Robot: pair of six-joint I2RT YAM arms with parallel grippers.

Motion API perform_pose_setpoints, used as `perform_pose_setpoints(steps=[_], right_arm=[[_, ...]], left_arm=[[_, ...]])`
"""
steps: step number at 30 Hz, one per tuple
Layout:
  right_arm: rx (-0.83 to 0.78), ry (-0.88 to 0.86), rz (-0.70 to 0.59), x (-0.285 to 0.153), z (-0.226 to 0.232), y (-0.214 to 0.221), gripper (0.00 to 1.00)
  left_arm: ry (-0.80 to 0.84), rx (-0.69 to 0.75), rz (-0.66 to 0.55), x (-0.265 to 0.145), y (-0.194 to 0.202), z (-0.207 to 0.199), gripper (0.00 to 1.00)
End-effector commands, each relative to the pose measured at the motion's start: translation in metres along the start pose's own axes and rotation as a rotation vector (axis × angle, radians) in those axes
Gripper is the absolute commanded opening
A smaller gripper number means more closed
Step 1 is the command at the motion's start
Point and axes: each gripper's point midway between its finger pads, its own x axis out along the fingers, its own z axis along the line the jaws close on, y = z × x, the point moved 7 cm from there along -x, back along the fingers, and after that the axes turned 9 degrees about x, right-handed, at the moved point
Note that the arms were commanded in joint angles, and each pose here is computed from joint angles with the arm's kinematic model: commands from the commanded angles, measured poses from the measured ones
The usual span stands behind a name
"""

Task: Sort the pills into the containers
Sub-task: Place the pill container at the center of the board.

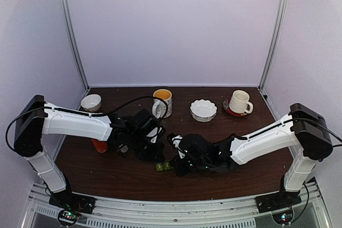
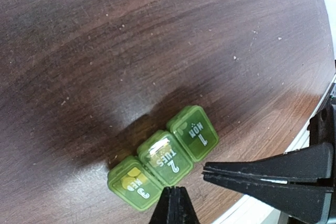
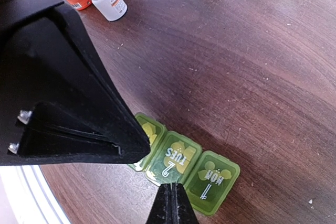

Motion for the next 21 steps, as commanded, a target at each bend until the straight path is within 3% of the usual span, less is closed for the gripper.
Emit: perform_pose_setpoints(steps=[1,12,21], right_arm=[[-0.008,-0.024,0.019,0.003,0.008,-0.007,0.00],[0.013,-0.004,0.062,0.014,0.002,-0.006,0.00],[-0.005,-0.002,0.003,-0.002,0.007,-0.028,0.00]], left_arm=[[0.020,-0.005,-0.024,-0.004,-0.003,-0.003,0.00],[0.029,-0.058,0.060,0.033,0.022,0.016,0.00],[-0.005,-0.001,-0.002,0.001,0.002,0.003,0.00]])
